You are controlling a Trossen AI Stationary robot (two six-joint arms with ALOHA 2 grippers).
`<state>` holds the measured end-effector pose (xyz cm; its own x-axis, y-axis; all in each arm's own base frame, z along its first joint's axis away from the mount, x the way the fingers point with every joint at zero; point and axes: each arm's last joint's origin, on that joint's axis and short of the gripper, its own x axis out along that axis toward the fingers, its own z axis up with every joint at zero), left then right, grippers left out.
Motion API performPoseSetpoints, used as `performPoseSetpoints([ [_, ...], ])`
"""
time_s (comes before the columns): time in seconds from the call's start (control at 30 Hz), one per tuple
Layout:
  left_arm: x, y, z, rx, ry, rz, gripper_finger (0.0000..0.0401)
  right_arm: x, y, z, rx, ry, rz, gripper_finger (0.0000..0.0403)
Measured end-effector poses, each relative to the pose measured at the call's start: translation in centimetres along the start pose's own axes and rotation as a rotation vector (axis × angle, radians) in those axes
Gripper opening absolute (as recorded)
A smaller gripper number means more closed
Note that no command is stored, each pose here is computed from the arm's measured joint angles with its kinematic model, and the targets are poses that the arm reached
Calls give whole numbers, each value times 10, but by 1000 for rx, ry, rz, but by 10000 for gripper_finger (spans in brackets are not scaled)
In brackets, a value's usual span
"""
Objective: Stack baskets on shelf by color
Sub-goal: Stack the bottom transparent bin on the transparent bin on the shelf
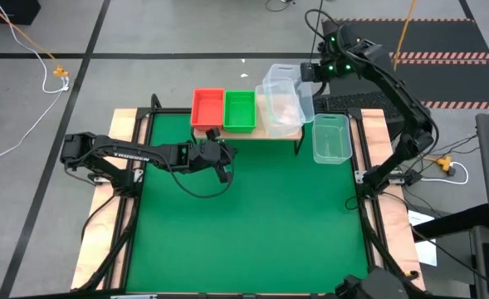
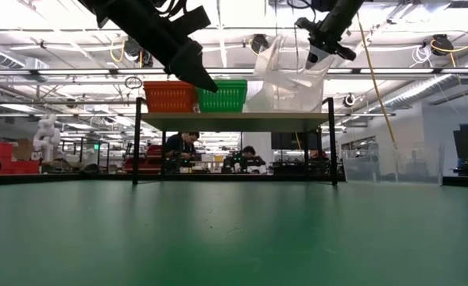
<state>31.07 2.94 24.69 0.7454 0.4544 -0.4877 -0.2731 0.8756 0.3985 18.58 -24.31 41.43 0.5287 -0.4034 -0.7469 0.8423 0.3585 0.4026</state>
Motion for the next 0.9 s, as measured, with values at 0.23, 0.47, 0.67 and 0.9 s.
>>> performPoseSetpoints([
  [0.23, 0, 0, 0, 7, 0, 0, 24, 14, 3, 0, -76, 33, -3, 26],
  [0.47, 0, 0, 0, 7, 1, 0, 24, 7, 7, 7, -114, -64, 34, 114],
  [0.67, 0, 0, -2, 19, 20, -4, 24, -27, 33, -4, -497, -173, 218, 163],
  [0.9, 0, 0, -3, 79, 24, -5, 24, -36, 71, -68, -921, 85, 302, 166],
])
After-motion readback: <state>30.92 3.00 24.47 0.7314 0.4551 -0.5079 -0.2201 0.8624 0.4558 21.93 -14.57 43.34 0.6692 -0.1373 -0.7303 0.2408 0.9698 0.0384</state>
